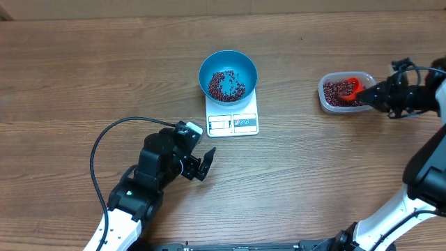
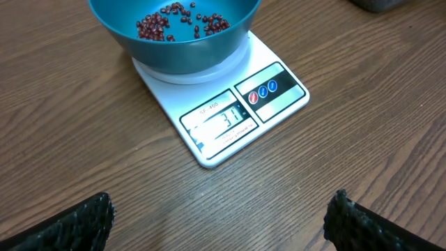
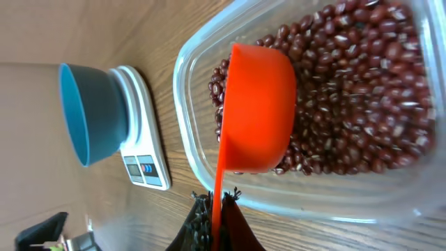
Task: Scoop item into bowl and weigh 150g on scale
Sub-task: 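Lift the filled scoop out of the container with right gripper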
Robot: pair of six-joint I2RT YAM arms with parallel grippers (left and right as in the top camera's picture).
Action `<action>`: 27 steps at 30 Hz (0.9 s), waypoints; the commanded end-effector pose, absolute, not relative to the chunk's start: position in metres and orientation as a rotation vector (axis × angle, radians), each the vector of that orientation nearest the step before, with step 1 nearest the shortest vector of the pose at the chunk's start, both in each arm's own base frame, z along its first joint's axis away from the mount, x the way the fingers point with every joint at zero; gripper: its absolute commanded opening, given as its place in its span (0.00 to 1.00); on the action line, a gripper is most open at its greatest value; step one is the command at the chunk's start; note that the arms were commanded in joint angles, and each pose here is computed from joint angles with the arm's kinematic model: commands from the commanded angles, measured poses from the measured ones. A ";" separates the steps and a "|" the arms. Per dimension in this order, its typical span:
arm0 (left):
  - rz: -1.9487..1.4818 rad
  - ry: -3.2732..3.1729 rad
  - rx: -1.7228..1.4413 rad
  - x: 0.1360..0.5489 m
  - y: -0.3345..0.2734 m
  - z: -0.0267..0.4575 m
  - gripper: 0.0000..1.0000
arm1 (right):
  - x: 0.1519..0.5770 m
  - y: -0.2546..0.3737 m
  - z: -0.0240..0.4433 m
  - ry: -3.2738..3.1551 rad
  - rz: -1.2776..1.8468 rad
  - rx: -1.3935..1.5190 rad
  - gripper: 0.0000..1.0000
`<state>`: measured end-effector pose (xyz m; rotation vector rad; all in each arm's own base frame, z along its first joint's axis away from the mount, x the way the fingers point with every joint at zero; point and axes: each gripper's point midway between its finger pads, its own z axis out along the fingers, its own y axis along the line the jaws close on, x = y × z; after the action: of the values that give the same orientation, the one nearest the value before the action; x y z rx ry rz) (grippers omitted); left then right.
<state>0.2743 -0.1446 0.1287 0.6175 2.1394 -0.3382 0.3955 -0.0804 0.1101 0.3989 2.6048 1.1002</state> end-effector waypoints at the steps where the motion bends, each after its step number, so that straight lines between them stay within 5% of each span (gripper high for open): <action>1: -0.353 2.145 0.626 0.272 -0.147 0.126 0.99 | 0.396 -0.081 0.117 2.525 1.187 0.367 0.04; 27: -0.353 2.145 0.626 0.272 -0.147 0.126 0.99 | 0.379 -0.061 0.161 2.307 1.435 0.202 0.04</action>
<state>0.2743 -0.1446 0.1287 0.6175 2.1394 -0.3382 0.3732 -0.0670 0.1494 0.3004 2.4005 1.4015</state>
